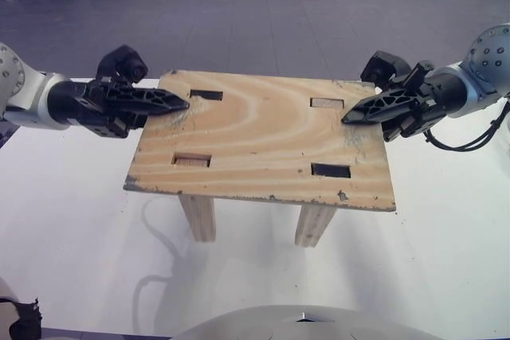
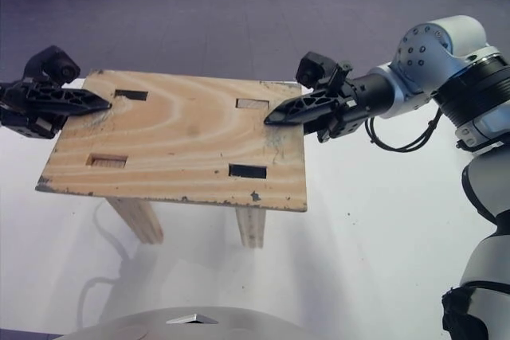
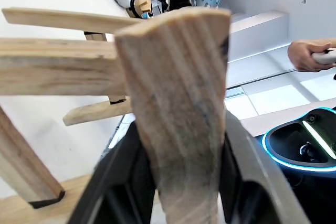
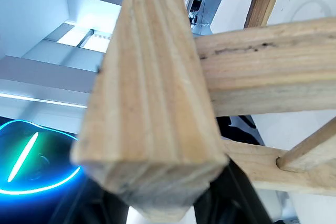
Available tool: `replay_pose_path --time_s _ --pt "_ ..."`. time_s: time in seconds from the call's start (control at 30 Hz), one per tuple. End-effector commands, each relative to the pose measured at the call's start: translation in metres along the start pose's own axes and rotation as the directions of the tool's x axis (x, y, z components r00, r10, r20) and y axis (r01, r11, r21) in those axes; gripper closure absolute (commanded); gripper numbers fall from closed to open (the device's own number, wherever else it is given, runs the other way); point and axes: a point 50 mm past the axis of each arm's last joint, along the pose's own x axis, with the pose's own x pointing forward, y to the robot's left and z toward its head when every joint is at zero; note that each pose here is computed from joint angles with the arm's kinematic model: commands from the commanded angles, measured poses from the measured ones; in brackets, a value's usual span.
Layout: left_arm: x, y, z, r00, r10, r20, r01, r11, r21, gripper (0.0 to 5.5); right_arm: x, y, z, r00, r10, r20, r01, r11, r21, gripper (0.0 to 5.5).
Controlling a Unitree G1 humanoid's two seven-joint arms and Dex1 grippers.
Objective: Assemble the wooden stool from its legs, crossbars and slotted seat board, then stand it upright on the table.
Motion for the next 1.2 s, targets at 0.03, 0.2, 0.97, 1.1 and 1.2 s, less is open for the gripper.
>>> replay_pose_path --time_s 0.03,0.2,0.97,1.1,1.2 --pt "-0.001 0.011 -0.024 0.999 -0.037 0.017 0.038 0.996 -0.076 4.18 -0.006 -0.028 -0.004 0.997 0.035 0.071 -0.041 0.996 0.084 4.16" --pt "-0.012 0.047 -0.042 0.969 0.192 0.153 -0.188 0.981 -0.041 3.6 -0.022 -0.058 -0.018 0.979 -0.123 0.16 0.105 0.988 0.117 3.2" --pt "-0.081 0.1 -0.043 -0.024 0.3 0.954 -0.996 -0.088 0.003 0.66 -0.081 -0.138 -0.066 -0.286 -0.228 0.931 0.954 0.019 0.298 0.5" --pt "-0.082 0.116 -0.036 -0.079 0.29 0.954 -0.991 -0.127 -0.043 0.66 -0.068 -0.151 -0.056 -0.328 -0.149 0.933 0.944 -0.075 0.32 0.5" --pt "-0.076 0.128 -0.032 0.037 0.315 0.949 -0.999 -0.01 0.043 0.66 -0.065 -0.162 -0.052 -0.37 -0.138 0.919 0.927 -0.12 0.355 0.5"
